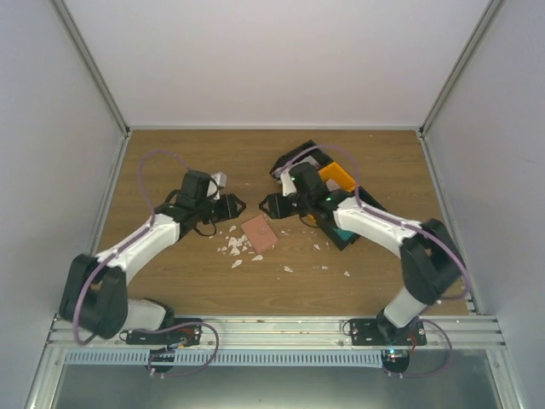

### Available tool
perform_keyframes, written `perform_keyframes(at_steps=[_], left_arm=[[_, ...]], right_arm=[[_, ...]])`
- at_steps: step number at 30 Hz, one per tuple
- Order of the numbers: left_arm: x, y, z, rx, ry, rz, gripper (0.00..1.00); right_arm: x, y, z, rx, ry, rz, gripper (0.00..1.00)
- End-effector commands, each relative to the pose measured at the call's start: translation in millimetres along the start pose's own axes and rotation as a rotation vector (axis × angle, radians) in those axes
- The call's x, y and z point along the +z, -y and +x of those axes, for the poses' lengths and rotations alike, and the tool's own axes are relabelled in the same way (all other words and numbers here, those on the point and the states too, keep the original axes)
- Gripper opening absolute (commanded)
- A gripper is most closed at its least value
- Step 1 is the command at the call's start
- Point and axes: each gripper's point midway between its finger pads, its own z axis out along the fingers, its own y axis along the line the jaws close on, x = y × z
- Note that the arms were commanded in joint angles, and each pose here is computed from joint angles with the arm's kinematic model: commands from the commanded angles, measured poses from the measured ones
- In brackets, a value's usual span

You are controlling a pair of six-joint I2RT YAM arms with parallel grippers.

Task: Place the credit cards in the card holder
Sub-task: Reset both arms

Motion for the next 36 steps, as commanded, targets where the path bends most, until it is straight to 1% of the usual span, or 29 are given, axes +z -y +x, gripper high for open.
perform_keyframes(at_steps=[1, 3, 6, 7, 8, 9, 10, 11, 12, 18, 21, 25, 28, 31, 36], left_arm=[[-54, 25, -35, 0.123, 0.176, -0.031, 0.52], [-78, 38, -43, 0.181, 0.239, -0.023, 0.58], [-115, 56, -50, 0.282, 0.322, -0.01, 0.75], [-126, 60, -51, 0.308, 0.349, -0.01, 0.84], [-139, 64, -53, 0.33, 0.38, -0.011, 0.91], [-154, 69, -54, 0.351, 0.42, -0.014, 0.96], [-164, 71, -56, 0.368, 0.447, -0.021, 0.99], [-176, 74, -57, 0.379, 0.48, -0.023, 0.99], [-187, 77, -57, 0.391, 0.509, -0.024, 0.99], [-250, 85, -55, 0.423, 0.687, -0.055, 0.99], [-279, 85, -55, 0.419, 0.768, -0.089, 0.99], [-312, 93, -54, 0.405, 0.845, -0.076, 0.99], [-331, 100, -54, 0.392, 0.882, -0.06, 0.99], [-341, 105, -53, 0.394, 0.905, -0.049, 0.99], [-343, 101, -52, 0.382, 0.908, -0.065, 0.99]], right_arm=[[-57, 24, -21, 0.019, 0.119, 0.226, 0.55], [-84, 37, -25, 0.019, 0.173, 0.341, 0.6], [-128, 48, -28, 0.007, 0.256, 0.464, 0.72], [-141, 49, -30, 0.002, 0.285, 0.495, 0.77], [-156, 51, -31, 0.0, 0.316, 0.523, 0.82], [-170, 51, -32, -0.004, 0.345, 0.544, 0.87], [-183, 51, -32, -0.007, 0.372, 0.566, 0.92], [-197, 51, -32, -0.005, 0.399, 0.588, 0.98], [-210, 52, -32, -0.002, 0.428, 0.612, 0.99], [-281, 52, -24, 0.037, 0.577, 0.704, 1.0], [-319, 49, -20, 0.076, 0.679, 0.727, 1.0], [-359, 45, -17, 0.088, 0.794, 0.748, 1.0], [-380, 44, -15, 0.1, 0.845, 0.769, 1.0], [-393, 40, -14, 0.107, 0.889, 0.754, 1.0], [-394, 36, -13, 0.105, 0.914, 0.716, 1.0]])
